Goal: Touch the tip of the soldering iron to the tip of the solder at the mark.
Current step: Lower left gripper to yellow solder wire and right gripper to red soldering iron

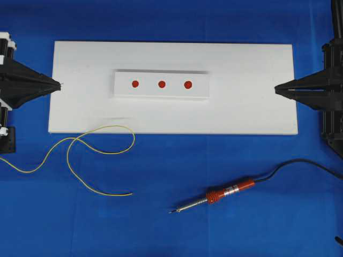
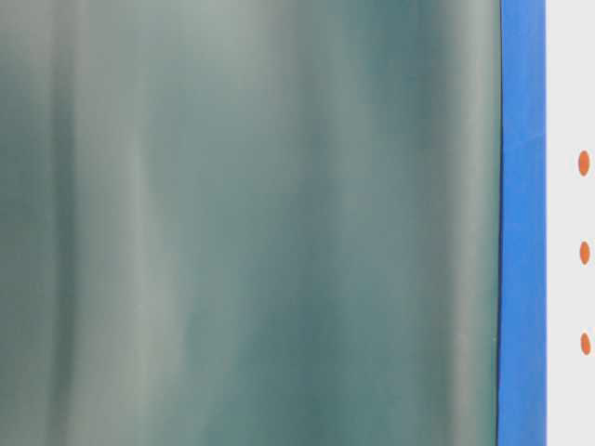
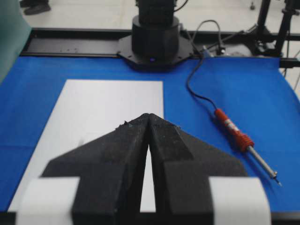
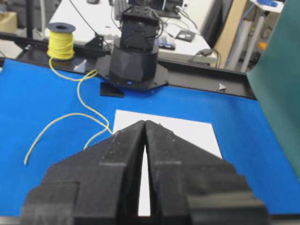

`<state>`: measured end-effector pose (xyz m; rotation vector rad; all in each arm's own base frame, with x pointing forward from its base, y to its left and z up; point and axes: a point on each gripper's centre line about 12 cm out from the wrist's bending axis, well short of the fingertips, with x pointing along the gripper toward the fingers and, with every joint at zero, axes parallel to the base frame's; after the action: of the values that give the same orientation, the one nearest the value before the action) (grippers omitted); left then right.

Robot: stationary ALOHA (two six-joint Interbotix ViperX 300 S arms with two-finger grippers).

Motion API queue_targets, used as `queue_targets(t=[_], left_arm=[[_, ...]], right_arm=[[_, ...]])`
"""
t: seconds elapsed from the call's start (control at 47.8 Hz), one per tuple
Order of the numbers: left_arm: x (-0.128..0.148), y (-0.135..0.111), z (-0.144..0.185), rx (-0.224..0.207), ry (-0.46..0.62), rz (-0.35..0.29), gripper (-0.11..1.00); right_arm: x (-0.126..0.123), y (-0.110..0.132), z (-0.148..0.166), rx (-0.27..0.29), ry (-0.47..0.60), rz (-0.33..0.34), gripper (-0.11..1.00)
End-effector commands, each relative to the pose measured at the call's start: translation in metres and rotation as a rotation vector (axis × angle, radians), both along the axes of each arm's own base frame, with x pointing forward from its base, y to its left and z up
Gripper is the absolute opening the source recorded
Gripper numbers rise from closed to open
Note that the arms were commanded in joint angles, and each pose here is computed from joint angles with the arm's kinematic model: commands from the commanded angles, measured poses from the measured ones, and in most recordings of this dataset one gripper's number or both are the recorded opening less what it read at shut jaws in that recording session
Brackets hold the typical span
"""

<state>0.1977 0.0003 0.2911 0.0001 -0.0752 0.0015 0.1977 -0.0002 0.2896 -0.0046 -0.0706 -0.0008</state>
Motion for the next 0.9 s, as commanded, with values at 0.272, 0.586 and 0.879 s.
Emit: queue_targets(t=[0.272,0.586,0.879], left_arm=[[0.005,-0.025,-0.007,-0.014,0.055,-0.124,0.00],[0.009,-0.049,-0.032,-0.005,0.148,-0.234,0.02],[0.014,-0.095,-0.073,0.029,0.239,-0.419,0.78]], right_arm=[[0.008,0.022,0.001,0.047,0.073,0.106,-0.06],[0.019,0.059,-0.032,0.098,0.204,0.261,0.17],[0.031,0.082,-0.068,0.127,0.290,0.327,0.93]])
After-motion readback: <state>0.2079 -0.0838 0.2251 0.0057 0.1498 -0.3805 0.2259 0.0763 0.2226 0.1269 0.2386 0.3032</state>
